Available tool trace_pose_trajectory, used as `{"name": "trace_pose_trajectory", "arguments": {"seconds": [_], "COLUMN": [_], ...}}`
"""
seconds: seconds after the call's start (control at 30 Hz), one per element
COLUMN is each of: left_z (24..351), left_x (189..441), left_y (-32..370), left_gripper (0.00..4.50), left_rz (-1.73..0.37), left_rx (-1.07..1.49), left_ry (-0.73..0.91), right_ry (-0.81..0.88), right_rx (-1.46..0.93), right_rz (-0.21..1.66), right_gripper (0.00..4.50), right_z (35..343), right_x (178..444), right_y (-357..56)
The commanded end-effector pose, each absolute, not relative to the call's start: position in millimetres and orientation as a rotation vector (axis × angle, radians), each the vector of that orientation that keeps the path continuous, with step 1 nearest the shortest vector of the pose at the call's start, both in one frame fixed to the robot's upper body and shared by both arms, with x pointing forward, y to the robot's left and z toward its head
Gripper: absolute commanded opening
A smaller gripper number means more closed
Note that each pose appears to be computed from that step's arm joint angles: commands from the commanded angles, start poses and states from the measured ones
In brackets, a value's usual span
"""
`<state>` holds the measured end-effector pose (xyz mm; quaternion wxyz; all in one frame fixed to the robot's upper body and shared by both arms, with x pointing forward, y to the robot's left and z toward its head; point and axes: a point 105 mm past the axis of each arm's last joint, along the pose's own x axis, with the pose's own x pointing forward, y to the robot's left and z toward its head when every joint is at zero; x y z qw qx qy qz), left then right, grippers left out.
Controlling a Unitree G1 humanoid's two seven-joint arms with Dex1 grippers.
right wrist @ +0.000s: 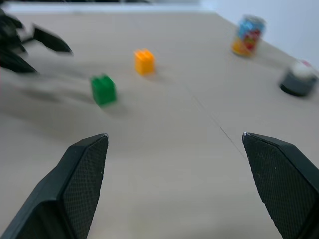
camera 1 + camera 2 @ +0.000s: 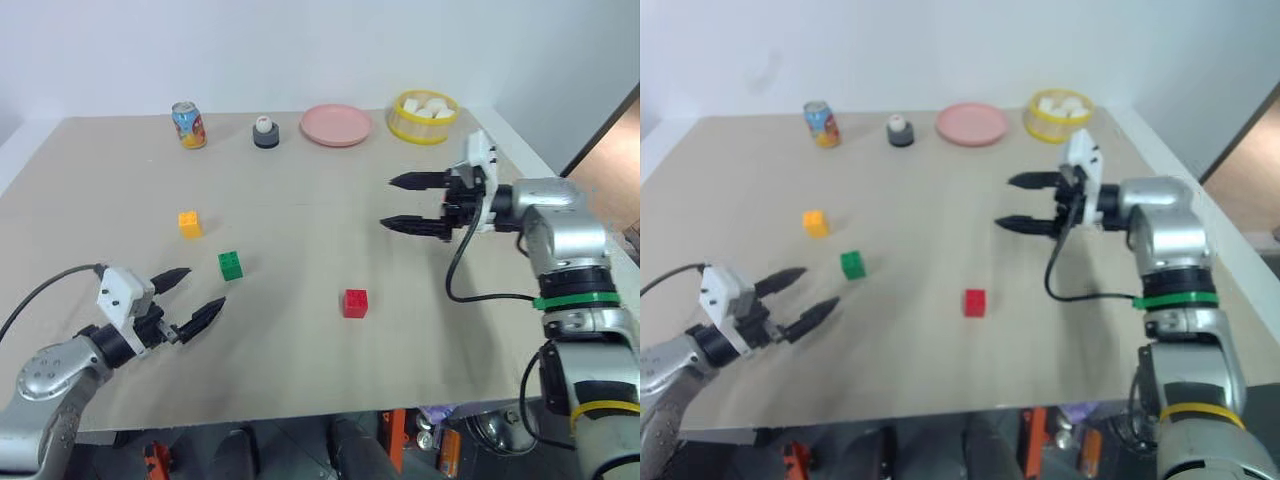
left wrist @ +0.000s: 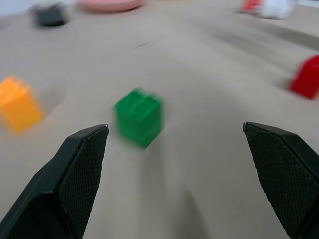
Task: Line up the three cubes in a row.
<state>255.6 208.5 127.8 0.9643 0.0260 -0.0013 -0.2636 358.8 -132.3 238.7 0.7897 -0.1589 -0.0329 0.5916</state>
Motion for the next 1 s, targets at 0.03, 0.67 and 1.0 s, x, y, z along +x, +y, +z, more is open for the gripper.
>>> {"name": "trace_pose_trajectory", "arguments": {"seconds": [0.03, 0.67, 1.0], "left_z": [138.5, 122.4, 114.3], "left_x": [255.4, 296.5, 326.2], "left_y": [216.0, 221.0, 211.9], "left_gripper": [4.5, 4.5, 4.5], "left_rz": [-0.433, -0.613, -0.767], "left_rx": [0.064, 0.144, 0.13], "left_ry": [-0.052, 0.025, 0.07], "right_ry": [-0.154, -0.126, -0.141], "right_rx": [-0.322, -0.264, -0.272], "right_rz": [1.322, 1.383, 1.338], "right_gripper": [4.46, 4.46, 4.46], "right_z": [258.5, 242.9, 246.3], "right_x": [341.3, 322.5, 322.4], "right_y": [-117.2, -99.8, -105.0]}}
